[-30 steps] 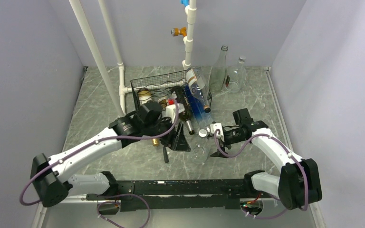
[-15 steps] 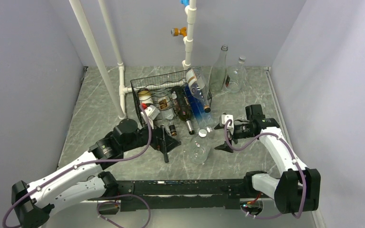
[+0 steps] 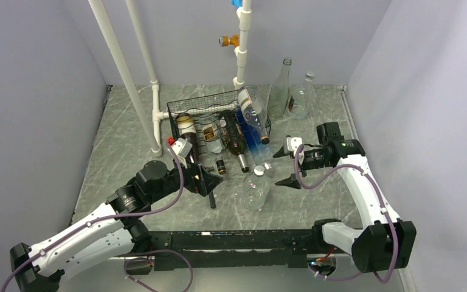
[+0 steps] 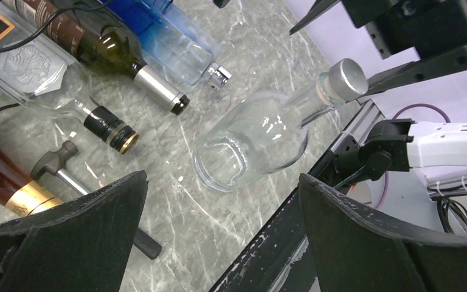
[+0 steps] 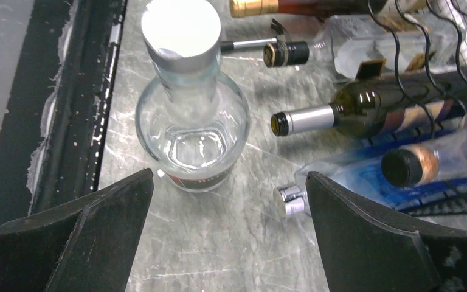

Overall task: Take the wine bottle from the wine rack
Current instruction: Pick up the wine bottle from the center of the board.

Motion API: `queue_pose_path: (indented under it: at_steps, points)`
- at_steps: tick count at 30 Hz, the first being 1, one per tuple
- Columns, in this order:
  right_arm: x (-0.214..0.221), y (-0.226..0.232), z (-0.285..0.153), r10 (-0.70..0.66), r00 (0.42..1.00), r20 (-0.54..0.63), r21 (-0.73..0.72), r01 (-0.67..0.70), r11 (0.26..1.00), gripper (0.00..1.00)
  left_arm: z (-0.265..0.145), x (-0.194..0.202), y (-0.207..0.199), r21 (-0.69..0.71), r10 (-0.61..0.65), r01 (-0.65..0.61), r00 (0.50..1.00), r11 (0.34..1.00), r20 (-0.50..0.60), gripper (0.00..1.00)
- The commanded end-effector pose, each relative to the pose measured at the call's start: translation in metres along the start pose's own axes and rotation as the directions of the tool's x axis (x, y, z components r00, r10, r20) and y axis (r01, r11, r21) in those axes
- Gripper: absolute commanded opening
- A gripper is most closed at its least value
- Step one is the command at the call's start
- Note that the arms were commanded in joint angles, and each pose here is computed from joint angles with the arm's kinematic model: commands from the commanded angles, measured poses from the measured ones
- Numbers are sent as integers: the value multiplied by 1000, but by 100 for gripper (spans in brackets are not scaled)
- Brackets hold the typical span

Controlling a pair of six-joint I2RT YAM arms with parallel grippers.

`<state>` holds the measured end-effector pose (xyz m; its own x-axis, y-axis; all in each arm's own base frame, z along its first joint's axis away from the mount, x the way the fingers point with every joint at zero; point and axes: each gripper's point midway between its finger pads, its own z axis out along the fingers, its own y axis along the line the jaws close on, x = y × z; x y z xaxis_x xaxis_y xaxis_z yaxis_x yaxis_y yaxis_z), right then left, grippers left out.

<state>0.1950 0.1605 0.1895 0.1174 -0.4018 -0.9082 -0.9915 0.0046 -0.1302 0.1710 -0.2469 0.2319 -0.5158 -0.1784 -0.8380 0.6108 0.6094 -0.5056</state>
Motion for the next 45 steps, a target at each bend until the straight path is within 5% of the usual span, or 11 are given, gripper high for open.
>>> queue_pose_path:
  at_steps: [1, 13, 26, 39, 45]
  points:
    - [-30, 10, 2, -44, 998, 39, -62, 47, 997, 99, -2, -10, 3, -8, 14, -14, 998, 1000, 62, 100]
    - [-51, 19, 28, -36, 998, 47, -206, 45, 977, 98, -6, -8, 10, -26, 14, -12, 996, 1000, 92, 99]
    - [-55, 23, 52, -32, 999, 15, -275, 35, 961, 85, 0, -8, 12, -31, 20, -17, 995, 999, 95, 99]
    - [-54, 24, 62, -47, 999, -2, -279, 44, 959, 59, 0, -7, 14, -36, 17, -14, 995, 999, 99, 100]
    - [-55, 33, 58, -62, 998, 5, -298, 61, 953, 33, -2, -5, 16, -42, 11, -7, 994, 999, 105, 100]
